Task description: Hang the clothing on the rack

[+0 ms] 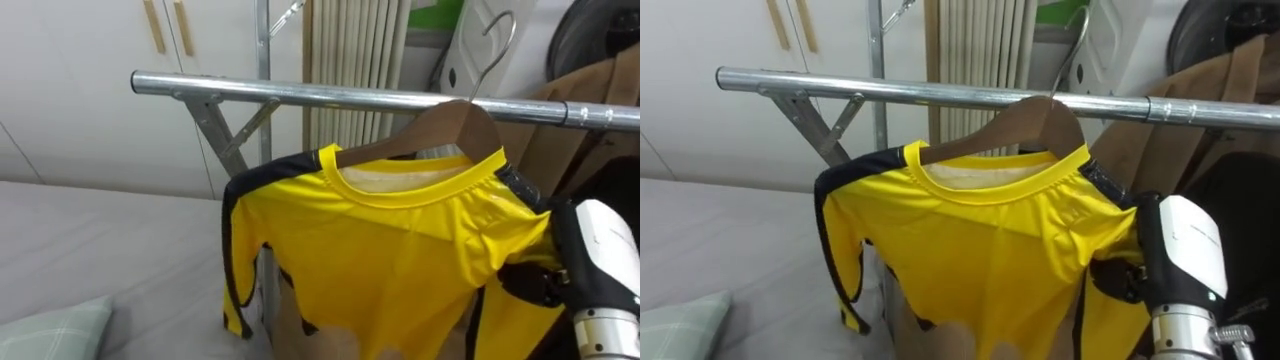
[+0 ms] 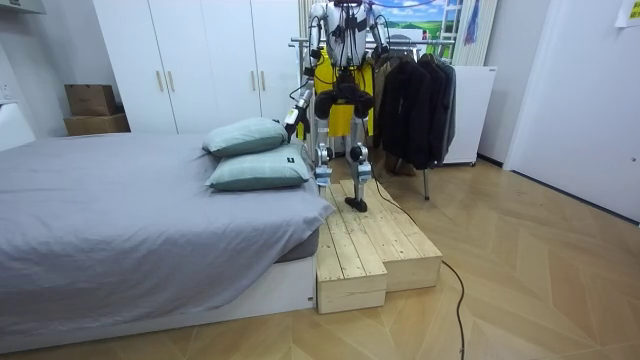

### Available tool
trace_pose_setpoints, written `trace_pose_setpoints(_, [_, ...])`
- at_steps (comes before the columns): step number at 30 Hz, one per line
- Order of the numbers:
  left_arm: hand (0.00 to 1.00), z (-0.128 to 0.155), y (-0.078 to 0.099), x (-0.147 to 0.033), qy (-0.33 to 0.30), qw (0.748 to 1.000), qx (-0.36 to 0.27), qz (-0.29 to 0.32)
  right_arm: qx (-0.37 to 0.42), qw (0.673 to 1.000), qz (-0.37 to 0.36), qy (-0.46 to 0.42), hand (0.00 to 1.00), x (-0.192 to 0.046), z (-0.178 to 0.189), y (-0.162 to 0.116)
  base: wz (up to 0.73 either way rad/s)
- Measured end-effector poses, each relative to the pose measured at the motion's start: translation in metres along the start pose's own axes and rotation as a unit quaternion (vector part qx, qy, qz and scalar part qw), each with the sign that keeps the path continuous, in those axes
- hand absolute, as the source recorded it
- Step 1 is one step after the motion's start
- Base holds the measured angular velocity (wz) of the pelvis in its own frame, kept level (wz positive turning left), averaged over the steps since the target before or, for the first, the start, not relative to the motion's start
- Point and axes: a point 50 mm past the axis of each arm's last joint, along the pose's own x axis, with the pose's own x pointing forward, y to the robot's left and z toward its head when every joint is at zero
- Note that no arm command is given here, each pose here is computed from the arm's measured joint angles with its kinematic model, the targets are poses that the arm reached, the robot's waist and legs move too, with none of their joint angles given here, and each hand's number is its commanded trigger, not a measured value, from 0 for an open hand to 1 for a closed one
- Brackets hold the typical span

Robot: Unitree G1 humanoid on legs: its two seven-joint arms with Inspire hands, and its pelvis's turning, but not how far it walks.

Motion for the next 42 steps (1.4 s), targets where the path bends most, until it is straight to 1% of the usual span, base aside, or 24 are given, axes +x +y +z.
trace_pose_setpoints(6, [0.00,-0.001,0.000,0.000,0.000,1.000,0.000,-0.004,0.011,1.000,0.006,-0.003,1.00,0.012,0.003,0.002,0.00])
trace_pose_setpoints(20, [0.00,0.000,-0.001,0.000,-0.001,1.000,-0.001,-0.008,0.045,0.999,0.027,0.002,1.00,0.016,0.004,0.005,0.01])
trace_pose_setpoints(24, [0.00,0.001,-0.001,0.000,-0.002,1.000,0.000,-0.006,0.056,0.998,0.035,0.009,1.00,0.023,0.002,0.008,0.02])
trace_pose_setpoints(27, [0.00,0.001,-0.001,0.000,-0.006,1.000,0.008,-0.005,0.062,0.997,0.039,0.012,1.00,0.027,0.002,0.010,0.00])
trace_pose_setpoints(32, [0.00,-0.004,0.002,0.001,-0.014,0.999,0.045,-0.005,0.067,0.997,0.045,0.016,1.00,0.029,0.000,0.010,0.00])
trace_pose_setpoints(34, [0.00,-0.004,0.003,0.001,-0.018,0.998,0.058,-0.006,0.078,0.995,0.055,0.022,1.00,0.035,-0.002,0.011,0.00])
trace_pose_setpoints(39, [0.00,-0.001,0.004,0.002,-0.024,0.998,0.057,-0.011,0.098,0.991,0.078,0.037,1.00,0.050,-0.006,0.015,0.01])
trace_pose_setpoints(42, [0.00,0.001,0.006,0.002,-0.026,0.998,0.057,-0.014,0.100,0.991,0.086,0.034,1.00,0.053,-0.004,0.015,0.06])
